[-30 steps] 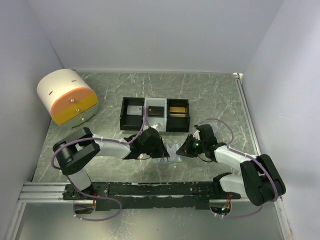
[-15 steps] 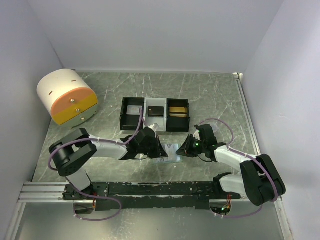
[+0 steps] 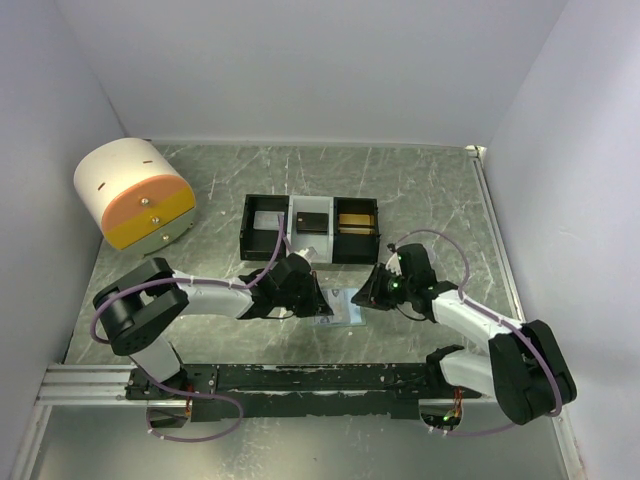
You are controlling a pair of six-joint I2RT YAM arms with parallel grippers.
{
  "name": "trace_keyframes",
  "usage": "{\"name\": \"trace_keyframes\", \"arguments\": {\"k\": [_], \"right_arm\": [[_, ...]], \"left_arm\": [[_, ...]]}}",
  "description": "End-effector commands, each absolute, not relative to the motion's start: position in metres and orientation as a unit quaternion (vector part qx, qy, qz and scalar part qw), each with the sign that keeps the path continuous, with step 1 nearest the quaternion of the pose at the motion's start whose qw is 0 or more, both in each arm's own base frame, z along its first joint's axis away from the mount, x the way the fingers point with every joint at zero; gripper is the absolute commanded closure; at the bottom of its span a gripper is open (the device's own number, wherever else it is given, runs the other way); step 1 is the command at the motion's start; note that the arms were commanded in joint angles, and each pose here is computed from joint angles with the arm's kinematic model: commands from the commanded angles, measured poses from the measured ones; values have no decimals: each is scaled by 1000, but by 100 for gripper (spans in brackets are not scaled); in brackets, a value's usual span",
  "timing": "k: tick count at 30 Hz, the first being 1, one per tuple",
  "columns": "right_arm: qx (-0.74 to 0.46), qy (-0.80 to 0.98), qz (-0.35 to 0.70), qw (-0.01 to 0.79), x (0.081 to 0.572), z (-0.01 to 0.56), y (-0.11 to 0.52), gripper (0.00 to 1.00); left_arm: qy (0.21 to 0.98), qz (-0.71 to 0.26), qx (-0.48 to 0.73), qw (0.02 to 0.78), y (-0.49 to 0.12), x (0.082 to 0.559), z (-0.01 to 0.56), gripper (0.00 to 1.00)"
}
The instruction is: Take the credit cards out of the card holder
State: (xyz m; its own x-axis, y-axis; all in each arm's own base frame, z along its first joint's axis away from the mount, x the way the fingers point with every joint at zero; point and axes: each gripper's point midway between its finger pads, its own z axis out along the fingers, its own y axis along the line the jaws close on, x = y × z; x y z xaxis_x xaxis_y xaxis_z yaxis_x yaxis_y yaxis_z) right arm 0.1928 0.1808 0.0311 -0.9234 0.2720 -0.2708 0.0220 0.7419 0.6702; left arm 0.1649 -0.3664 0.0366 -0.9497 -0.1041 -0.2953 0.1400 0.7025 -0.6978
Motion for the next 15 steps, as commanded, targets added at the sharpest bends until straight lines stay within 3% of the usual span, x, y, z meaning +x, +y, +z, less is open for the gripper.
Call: {"name": "trace_keyframes", "arguments": {"k": [1,11,15], "right_arm": [[28,897,398,191,201,62,199,76],[4,915,384,120,188,21,203,74],[23,938,331,101,179,-3,187,74]], "left_arm": [[908,-387,24,156,-371,165,39,93],[908,-387,27,159,-373,168,42,93],[907,-388,32,162,-378,171,44,93]]}}
